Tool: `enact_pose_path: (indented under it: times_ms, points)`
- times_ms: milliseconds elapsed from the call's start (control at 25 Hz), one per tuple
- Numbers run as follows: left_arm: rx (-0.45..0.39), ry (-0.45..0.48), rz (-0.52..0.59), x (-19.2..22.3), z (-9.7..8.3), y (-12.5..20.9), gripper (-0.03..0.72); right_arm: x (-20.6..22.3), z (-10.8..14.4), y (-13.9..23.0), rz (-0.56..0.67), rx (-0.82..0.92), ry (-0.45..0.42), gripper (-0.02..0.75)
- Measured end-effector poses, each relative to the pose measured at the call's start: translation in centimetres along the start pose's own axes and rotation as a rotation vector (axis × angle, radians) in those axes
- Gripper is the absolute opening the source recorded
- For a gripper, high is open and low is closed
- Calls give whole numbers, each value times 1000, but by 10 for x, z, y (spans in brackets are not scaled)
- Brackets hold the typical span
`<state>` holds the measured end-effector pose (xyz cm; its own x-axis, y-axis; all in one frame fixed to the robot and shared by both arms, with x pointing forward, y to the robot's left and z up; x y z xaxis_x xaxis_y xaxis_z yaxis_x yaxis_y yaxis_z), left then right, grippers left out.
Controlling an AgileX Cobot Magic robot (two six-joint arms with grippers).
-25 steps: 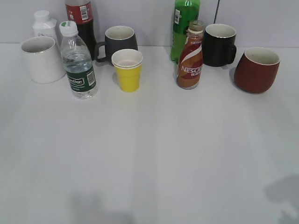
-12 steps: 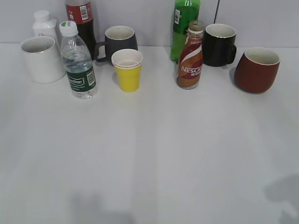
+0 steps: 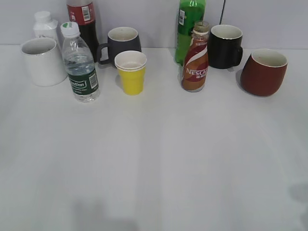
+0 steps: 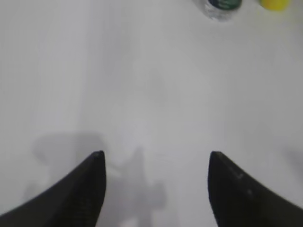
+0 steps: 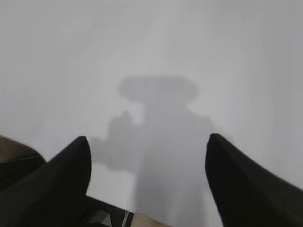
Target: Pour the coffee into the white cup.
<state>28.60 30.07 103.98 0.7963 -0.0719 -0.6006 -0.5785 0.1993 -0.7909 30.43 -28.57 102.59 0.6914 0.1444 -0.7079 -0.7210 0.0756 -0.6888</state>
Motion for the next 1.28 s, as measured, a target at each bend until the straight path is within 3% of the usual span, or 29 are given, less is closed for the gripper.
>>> enact_pose_path:
  times_ms: [280,680,1280]
  points:
    - [-70,-105,-83,-14,4,7,512,-19,-13,5,-169,151,129,589]
    - [-77,-128,-180,-28,2,13,445,-43,-12,19,-367,156,113,589]
    - [-76,-129,-182,-28,2,14,365,-44,-11,20,-372,159,102,589]
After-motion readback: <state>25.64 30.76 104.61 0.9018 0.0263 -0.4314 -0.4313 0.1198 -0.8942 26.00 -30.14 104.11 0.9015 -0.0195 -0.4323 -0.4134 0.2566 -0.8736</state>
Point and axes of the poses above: a point on each arm's last joint axis where the gripper is mounted, x pointing out along that axis toward the gripper, z along the wrist's bending axis when the last joint is at zero, y = z × x, the point moved 3 cm from there along x, pointing out along that axis toward the gripper, and after that the axes turned 12 degrees about x, right-handed, at the moved point
